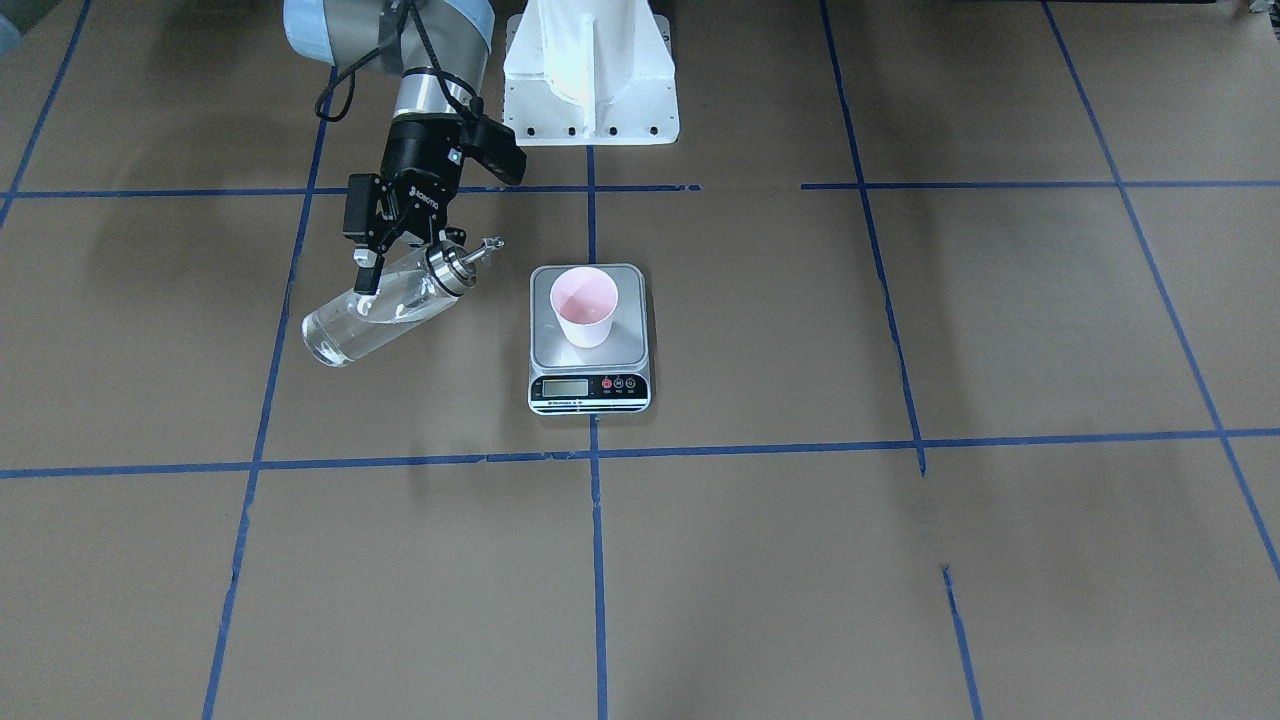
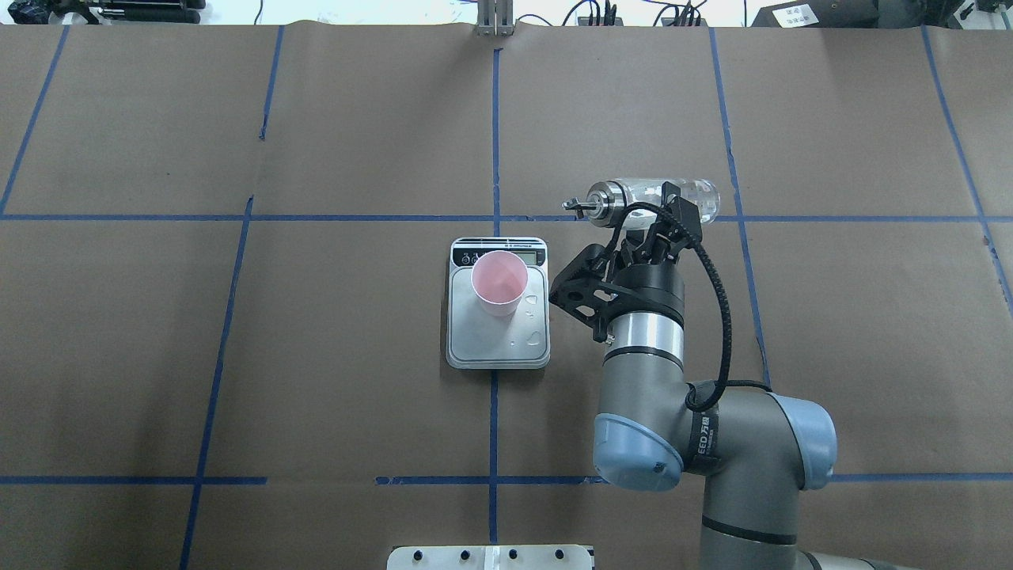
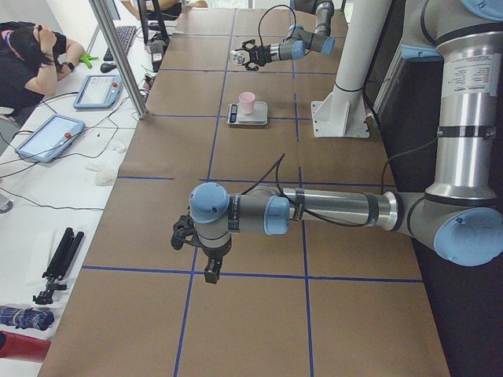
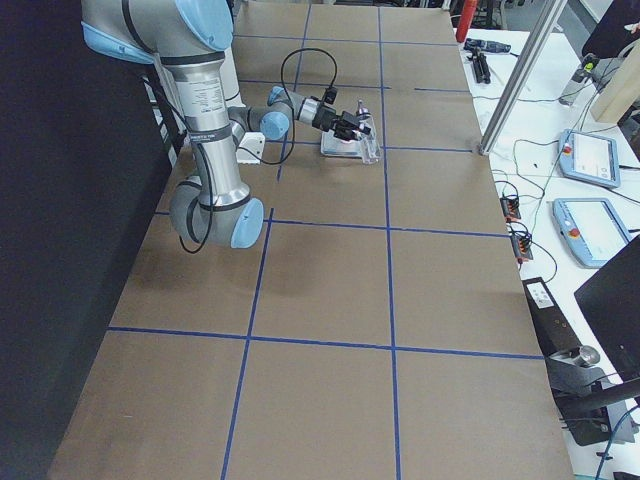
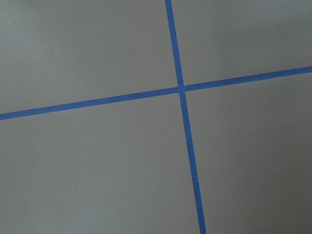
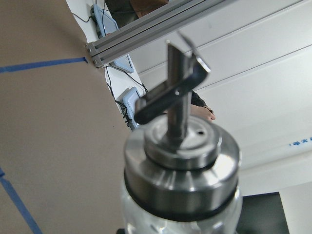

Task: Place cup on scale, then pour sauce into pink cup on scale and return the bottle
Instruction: 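Tilt the bottle spout down over the pink cup with the right gripper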

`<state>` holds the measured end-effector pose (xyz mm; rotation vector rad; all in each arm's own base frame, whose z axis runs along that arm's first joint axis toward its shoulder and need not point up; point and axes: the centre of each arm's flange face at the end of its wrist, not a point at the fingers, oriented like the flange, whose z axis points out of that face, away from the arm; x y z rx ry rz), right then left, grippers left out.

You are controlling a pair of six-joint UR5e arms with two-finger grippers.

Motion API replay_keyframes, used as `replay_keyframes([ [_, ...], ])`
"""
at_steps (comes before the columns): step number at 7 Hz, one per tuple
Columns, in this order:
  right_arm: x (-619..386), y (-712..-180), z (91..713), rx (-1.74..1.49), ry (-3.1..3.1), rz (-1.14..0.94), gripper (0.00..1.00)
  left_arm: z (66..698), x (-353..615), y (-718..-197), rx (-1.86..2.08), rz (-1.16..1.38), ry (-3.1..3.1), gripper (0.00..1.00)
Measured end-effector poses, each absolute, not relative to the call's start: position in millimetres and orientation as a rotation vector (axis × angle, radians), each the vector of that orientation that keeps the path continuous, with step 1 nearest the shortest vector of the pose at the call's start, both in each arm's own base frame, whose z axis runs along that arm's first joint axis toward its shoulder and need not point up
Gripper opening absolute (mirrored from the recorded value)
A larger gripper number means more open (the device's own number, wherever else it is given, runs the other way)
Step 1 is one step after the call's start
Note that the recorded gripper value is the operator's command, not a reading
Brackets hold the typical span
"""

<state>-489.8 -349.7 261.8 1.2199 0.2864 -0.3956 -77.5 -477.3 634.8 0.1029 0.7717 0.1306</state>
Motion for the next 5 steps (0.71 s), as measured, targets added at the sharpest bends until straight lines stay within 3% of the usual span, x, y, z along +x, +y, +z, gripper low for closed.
replay_keyframes([
  [5,-518.9,-333.4,272.6,1.264,0.564,-0.57,0.0,634.0,-77.0,-478.2,0.103,0.132,0.772,1.0],
])
